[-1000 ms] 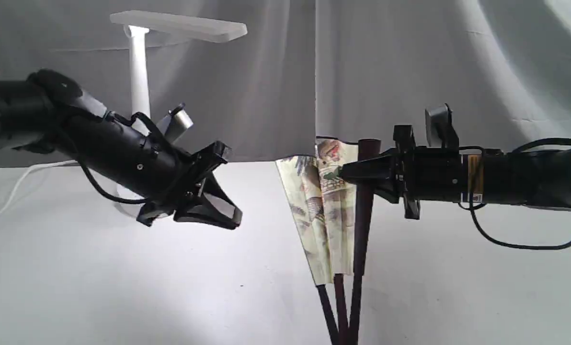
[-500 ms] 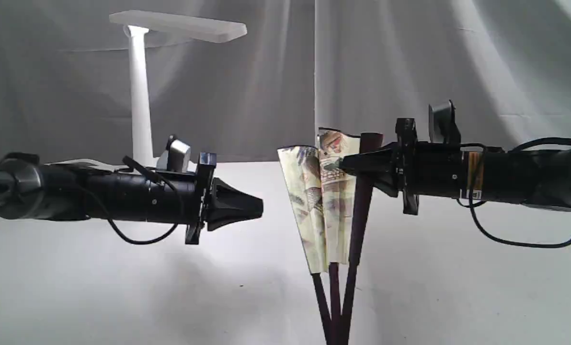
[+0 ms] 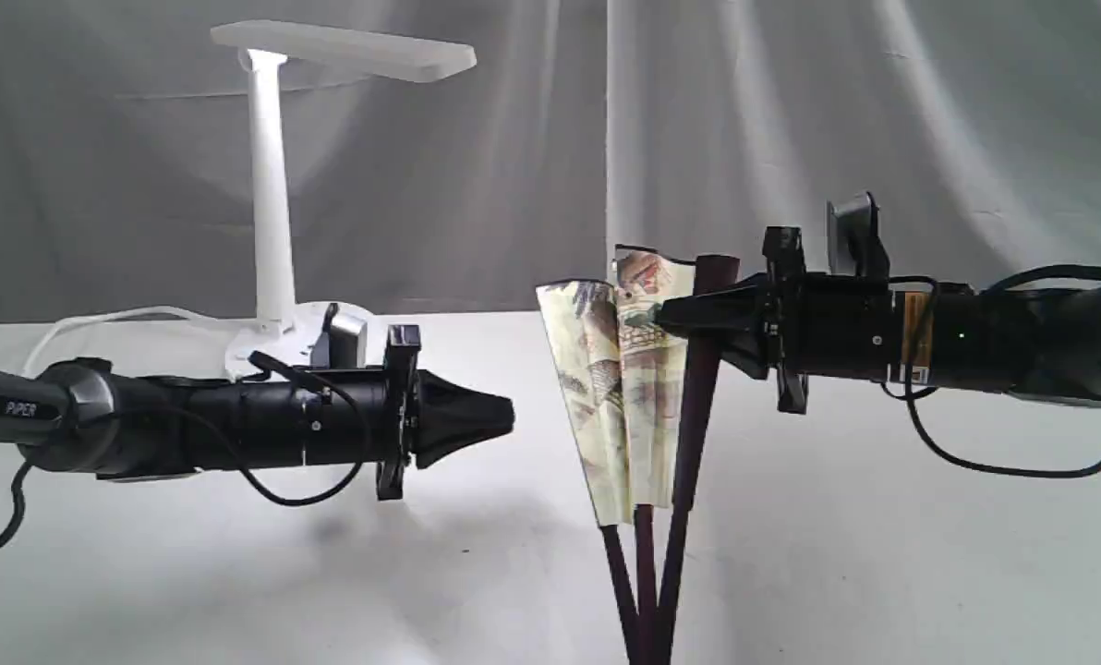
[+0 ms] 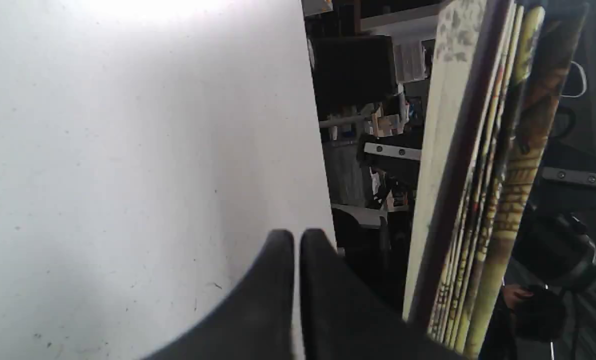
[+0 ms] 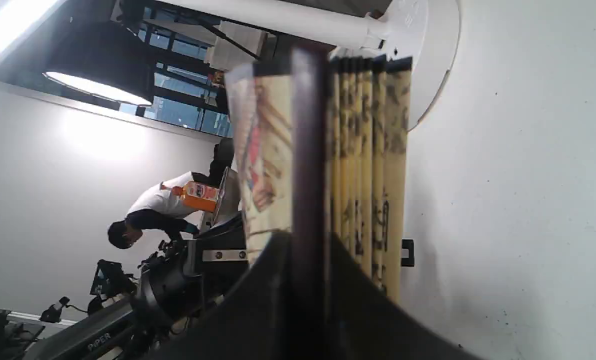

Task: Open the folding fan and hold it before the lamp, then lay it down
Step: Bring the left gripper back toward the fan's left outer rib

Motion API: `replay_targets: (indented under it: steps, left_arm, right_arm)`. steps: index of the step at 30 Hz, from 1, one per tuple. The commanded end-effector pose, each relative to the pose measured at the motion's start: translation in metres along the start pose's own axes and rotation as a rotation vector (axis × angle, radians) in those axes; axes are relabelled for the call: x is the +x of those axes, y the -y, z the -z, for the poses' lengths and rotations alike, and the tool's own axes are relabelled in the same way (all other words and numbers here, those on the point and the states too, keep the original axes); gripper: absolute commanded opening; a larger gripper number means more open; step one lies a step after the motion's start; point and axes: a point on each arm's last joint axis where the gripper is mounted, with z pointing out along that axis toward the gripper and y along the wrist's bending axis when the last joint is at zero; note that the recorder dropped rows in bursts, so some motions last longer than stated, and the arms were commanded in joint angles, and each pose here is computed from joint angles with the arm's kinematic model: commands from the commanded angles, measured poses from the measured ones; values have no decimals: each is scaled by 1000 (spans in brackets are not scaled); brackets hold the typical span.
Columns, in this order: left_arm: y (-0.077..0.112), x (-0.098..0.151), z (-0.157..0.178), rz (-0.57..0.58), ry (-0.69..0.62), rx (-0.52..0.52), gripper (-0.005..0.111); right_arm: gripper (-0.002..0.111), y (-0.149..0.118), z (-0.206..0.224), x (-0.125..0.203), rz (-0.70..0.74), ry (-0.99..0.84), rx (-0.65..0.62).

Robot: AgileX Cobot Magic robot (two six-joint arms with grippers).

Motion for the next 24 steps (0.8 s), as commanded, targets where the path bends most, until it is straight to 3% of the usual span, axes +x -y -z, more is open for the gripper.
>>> replay_targets:
  steps: [1, 14, 20, 24]
  left_arm:
    - [6, -1, -3, 25, 4, 18, 6]
    - [21, -5, -1, 421, 4, 32, 26]
    - [44, -10, 2, 399, 9, 51, 26]
    - [61, -10, 2, 284, 8, 63, 26]
  right_arm:
    - [0, -4, 0, -3, 3, 19, -24]
    - [0, -6, 0, -5, -6, 42, -37]
    - [0, -5, 0, -5, -6, 41, -36]
    - [0, -5, 0, -5, -6, 41, -36]
